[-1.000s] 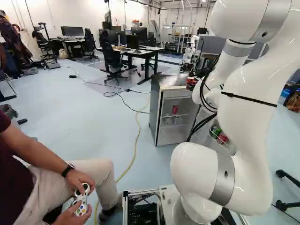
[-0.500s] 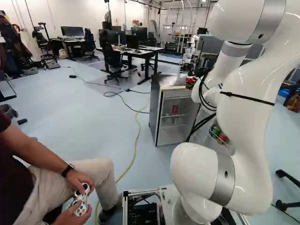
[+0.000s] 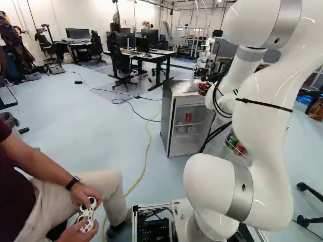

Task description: Grab a drink from the fridge

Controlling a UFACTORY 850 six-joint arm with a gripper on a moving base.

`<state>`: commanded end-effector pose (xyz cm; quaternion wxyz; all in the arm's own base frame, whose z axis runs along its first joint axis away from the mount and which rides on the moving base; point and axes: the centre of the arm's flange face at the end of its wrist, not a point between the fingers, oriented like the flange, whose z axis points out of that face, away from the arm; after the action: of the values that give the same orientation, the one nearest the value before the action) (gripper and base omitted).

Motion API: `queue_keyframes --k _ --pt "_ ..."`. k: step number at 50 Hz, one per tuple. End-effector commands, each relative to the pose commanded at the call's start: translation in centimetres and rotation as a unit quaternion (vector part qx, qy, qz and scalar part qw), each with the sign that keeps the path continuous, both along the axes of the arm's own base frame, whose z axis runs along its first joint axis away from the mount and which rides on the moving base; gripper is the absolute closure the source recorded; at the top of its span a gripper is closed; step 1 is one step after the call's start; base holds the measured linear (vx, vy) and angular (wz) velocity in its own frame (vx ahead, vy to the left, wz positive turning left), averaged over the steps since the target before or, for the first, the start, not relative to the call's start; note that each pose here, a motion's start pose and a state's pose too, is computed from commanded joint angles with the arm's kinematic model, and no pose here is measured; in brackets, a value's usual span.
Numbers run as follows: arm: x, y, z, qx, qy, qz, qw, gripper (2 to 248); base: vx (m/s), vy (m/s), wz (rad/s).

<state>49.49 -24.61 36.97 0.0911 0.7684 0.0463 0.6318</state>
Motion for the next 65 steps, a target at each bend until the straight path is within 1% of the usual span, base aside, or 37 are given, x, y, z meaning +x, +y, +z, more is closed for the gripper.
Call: queue_keyframes --k 35,65 --pt "2.0 0.5 -0.2 -0.003 -0.004 0.013 0.9999 163 0.0 0.0 0.0" --pt "4.2 0.4 -0.5 -0.006 -0.011 0.021 0.9997 163 0.0 0.0 0.0"
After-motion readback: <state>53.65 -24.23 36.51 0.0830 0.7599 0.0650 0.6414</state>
